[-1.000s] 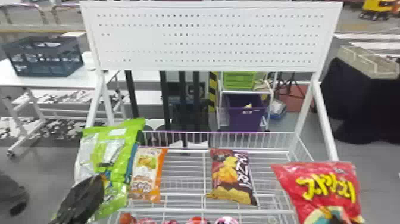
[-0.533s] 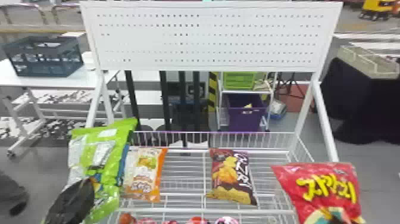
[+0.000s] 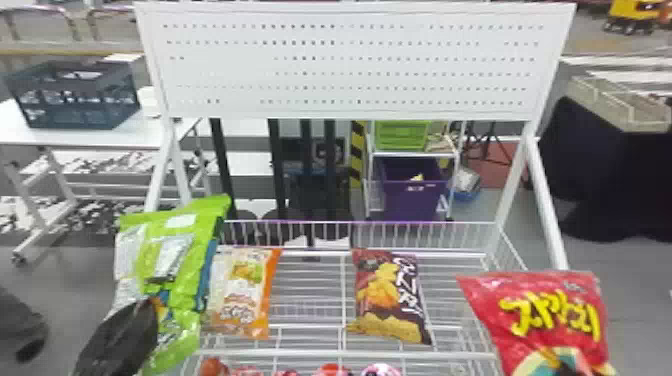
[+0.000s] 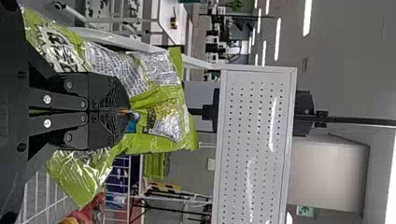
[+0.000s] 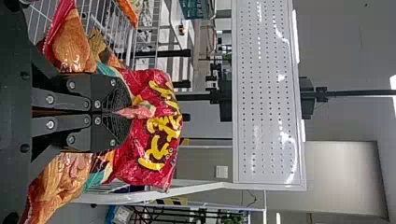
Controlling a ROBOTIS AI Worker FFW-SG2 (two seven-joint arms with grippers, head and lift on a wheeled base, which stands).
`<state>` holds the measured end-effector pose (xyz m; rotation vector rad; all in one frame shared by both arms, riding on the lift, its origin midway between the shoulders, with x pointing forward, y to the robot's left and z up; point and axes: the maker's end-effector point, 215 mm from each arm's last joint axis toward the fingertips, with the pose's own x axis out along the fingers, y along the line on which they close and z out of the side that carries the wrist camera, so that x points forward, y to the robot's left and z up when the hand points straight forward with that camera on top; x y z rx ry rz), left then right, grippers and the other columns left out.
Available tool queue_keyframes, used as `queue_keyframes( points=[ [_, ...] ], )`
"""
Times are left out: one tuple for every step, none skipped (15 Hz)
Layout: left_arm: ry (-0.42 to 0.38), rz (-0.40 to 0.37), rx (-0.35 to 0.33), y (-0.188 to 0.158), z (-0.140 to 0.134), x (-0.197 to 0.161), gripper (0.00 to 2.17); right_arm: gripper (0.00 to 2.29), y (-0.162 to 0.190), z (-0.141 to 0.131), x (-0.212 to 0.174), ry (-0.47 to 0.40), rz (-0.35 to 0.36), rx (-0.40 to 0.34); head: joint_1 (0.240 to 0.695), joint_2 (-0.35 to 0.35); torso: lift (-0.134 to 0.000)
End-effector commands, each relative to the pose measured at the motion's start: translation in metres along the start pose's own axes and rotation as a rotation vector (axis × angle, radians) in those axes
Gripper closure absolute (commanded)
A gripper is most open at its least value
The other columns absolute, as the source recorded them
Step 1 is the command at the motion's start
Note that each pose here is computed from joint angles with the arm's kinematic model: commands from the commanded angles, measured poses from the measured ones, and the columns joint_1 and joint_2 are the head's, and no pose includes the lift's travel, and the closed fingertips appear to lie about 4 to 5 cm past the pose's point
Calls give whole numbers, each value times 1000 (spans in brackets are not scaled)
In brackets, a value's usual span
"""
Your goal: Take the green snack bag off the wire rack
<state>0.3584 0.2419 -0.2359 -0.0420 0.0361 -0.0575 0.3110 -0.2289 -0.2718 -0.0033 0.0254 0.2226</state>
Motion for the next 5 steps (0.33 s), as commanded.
queue_keyframes(
  points=[
    [-1,-2,-3,-1,0,-1,1784,2175,0,1,0,-1,1,0,499,0,0],
    [-4,-2,-4,-1,1,-1,1787,2175,0,1,0,-2,-1,1,499,0,0],
    [-3,-4,-4,-1,0,-1,1787,2175,0,2,-1,-2,-1,0,499,0,0],
    [-2,-6,-4,-2,1,-1,1787,2175,1,2,-1,-2,1,0,499,0,0],
    [-3,-7,-6,-2,1,-2,1787,2175,0,2,-1,-2,0,0,499,0,0]
  ],
)
